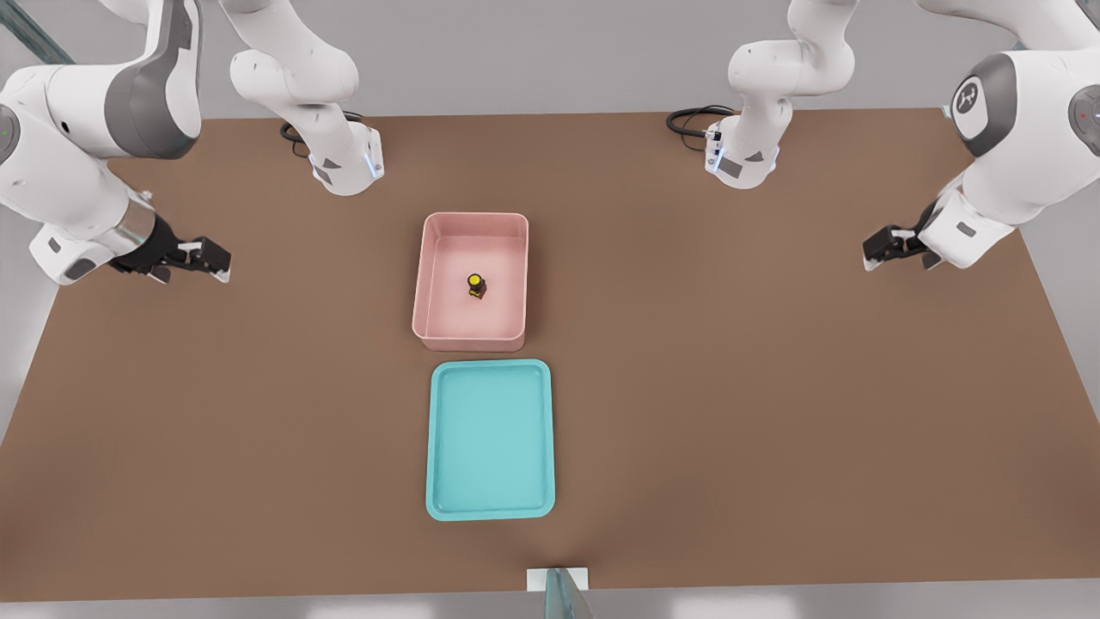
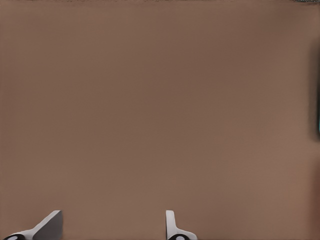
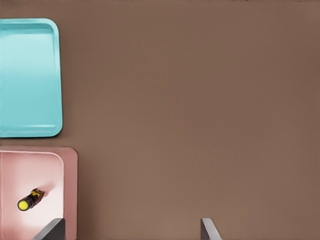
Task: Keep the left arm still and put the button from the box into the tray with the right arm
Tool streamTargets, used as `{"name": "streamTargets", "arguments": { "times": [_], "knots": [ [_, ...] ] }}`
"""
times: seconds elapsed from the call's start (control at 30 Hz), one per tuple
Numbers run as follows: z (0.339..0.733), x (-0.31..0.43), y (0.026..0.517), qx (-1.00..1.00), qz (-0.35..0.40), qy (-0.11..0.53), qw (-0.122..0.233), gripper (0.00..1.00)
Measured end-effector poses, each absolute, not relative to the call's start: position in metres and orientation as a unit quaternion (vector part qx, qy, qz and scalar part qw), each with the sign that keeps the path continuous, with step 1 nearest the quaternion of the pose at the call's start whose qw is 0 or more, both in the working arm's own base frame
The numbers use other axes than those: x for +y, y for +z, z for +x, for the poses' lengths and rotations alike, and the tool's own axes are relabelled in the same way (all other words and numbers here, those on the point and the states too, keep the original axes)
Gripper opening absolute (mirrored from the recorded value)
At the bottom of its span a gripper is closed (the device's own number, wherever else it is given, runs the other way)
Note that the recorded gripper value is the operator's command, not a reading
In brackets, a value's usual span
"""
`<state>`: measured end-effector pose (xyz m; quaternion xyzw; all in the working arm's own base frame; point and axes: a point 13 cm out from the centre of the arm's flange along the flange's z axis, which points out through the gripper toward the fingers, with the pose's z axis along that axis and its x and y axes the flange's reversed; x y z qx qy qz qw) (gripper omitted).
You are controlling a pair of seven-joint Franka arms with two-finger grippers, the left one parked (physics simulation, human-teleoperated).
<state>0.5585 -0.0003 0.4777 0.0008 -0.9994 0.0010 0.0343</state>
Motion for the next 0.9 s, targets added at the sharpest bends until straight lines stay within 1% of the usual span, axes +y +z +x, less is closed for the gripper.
{"name": "streamTargets", "arguments": {
  "times": [0.03,0.07,0.1,0.17,0.23,0.3,0.37,0.43,0.5,0.6,0.73,0.9],
  "knots": [
    [0.577,0.008,0.457,-0.999,0.010,0.002,0.050,1.00],
    [0.584,0.042,0.446,-0.997,0.039,0.005,0.059,1.00],
    [0.583,0.085,0.439,-0.995,0.077,0.008,0.065,1.00],
    [0.577,0.151,0.411,-0.988,0.129,0.008,0.088,1.00],
    [0.555,0.231,0.381,-0.978,0.179,0.012,0.108,1.00],
    [0.514,0.290,0.335,-0.969,0.202,0.021,0.140,1.00],
    [0.480,0.306,0.281,-0.968,0.184,0.036,0.168,1.00],
    [0.453,0.310,0.239,-0.972,0.150,0.050,0.176,1.00],
    [0.431,0.309,0.212,-0.978,0.111,0.058,0.167,1.00],
    [0.426,0.314,0.189,-0.988,0.051,0.059,0.134,1.00],
    [0.423,0.335,0.162,-0.994,0.004,0.067,0.090,1.00],
    [0.397,0.329,0.113,-0.994,-0.046,0.080,0.061,1.00]
  ]
}}
